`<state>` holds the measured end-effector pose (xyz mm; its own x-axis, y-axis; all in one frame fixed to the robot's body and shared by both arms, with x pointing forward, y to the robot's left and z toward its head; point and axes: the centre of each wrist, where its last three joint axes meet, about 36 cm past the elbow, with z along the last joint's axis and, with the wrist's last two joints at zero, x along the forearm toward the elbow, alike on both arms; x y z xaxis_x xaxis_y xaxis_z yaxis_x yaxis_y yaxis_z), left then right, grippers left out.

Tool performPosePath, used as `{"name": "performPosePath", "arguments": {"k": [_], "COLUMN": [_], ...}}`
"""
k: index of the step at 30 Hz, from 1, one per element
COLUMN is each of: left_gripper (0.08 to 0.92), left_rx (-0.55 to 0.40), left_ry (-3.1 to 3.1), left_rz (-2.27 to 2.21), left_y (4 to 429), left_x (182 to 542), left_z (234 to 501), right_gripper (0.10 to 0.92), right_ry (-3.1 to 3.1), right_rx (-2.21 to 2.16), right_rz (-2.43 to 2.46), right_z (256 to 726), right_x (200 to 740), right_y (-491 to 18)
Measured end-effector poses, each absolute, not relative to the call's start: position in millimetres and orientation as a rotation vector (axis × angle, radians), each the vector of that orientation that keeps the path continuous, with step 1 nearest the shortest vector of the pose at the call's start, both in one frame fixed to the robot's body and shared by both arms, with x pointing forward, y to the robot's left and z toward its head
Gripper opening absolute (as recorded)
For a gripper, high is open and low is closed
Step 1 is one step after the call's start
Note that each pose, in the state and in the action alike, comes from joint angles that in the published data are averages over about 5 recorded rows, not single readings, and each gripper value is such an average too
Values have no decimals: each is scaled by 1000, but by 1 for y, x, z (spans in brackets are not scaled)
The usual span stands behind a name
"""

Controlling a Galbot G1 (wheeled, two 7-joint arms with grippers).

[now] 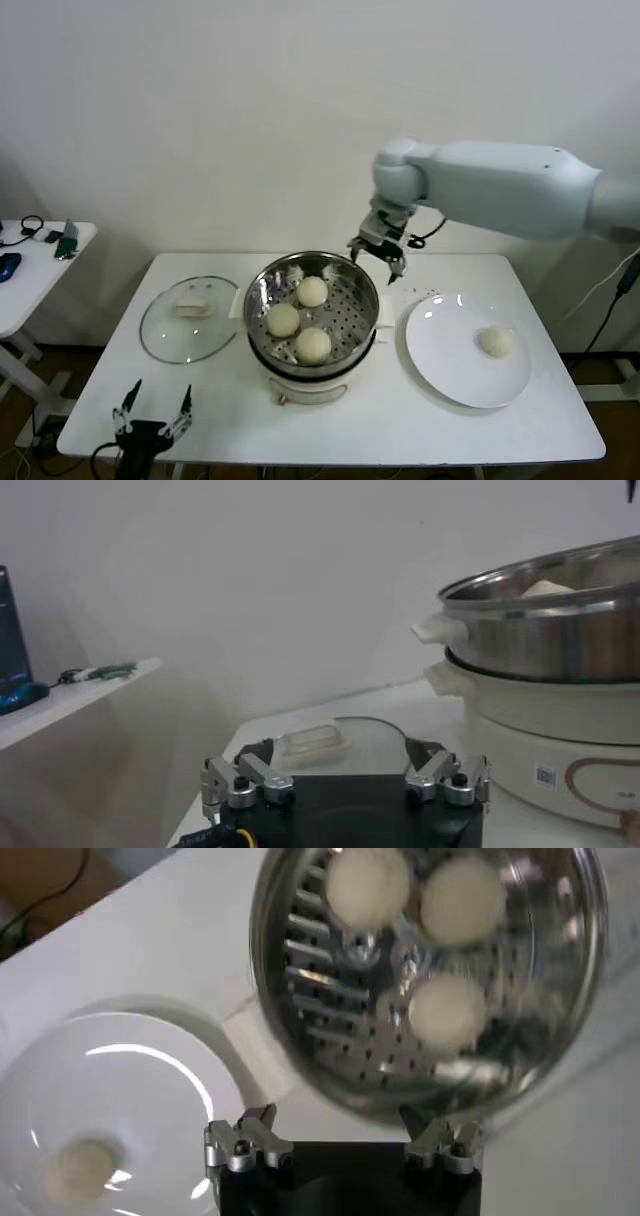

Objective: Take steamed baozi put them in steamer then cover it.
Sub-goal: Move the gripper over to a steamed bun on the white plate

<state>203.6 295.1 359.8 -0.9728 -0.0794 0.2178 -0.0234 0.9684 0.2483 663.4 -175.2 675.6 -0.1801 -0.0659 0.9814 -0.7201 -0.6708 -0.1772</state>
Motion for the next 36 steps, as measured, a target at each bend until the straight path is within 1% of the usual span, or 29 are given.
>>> {"name": "performPosePath", "arguments": {"k": [6,11,17,28,36], "left_gripper": [823,823,823,823,823], "left_rx": [77,81,87,90,93], "left_ry": [-2893,-2888,-2880,-2865,-2856], "left_rz": [-356,-351,-352,-370,-379], "left_y": [293,291,290,288,288], "left_x": [204,204,203,203,202], "left_z": [363,363,363,361,360], "right_gripper": [823,823,823,823,823], "right_ry": [-1101,-1176,-1193,-1201,-1218], "right_rx": [1425,1312,1222,1152,1120], "right_rz": [1713,1570,1446,1319,1280], "right_z": [651,615,569,501,479], "right_x": [658,651,643,633,637], "right_y": [-251,-304,-357,-407,-425]}}
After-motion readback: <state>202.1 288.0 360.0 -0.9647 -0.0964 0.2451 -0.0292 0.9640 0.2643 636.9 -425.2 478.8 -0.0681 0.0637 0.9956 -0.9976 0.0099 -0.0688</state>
